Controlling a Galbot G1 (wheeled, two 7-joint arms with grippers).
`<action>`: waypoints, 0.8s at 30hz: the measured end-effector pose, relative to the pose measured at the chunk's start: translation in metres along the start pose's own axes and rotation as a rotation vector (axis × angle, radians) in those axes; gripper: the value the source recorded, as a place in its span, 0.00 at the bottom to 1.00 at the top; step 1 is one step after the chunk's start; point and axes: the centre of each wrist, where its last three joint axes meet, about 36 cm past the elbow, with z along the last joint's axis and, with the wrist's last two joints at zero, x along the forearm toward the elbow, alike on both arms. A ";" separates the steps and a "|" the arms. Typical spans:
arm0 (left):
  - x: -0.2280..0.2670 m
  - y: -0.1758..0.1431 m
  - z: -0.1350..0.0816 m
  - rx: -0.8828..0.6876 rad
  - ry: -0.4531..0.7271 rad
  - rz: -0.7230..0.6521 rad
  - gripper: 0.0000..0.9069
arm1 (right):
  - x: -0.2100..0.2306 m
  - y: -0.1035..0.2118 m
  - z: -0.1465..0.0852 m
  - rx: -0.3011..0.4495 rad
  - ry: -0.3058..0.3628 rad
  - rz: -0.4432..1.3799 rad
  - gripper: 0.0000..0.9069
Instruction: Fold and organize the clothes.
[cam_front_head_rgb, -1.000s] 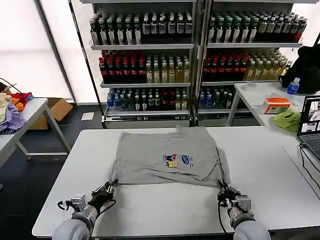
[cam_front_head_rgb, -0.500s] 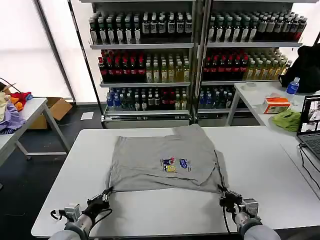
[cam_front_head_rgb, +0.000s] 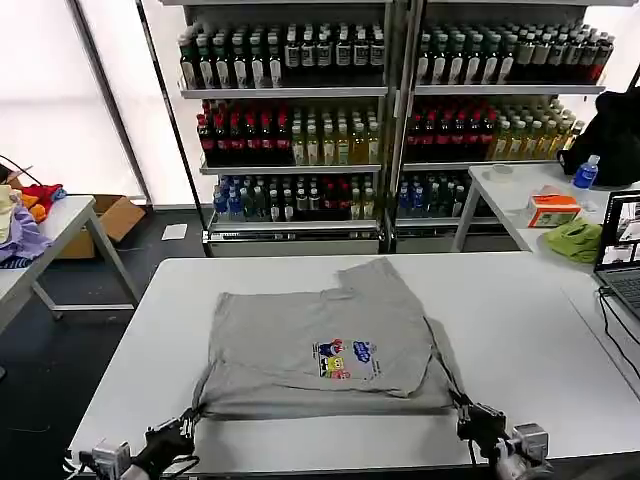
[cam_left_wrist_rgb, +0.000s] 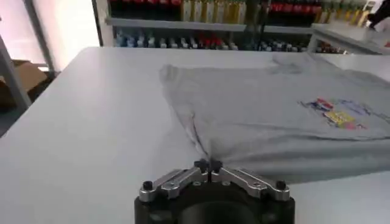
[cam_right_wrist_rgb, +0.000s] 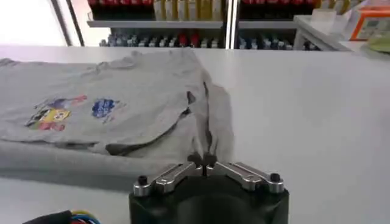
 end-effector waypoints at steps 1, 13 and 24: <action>0.005 -0.002 0.001 -0.003 0.008 0.004 1.00 | 0.004 0.000 0.001 0.002 0.007 -0.002 0.03; 0.047 -0.021 -0.011 -0.059 0.036 0.024 1.00 | 0.032 0.001 -0.002 0.007 0.012 -0.011 1.00; 0.058 0.008 -0.046 -0.097 -0.037 -0.015 1.00 | 0.002 -0.025 -0.050 0.028 -0.133 -0.010 1.00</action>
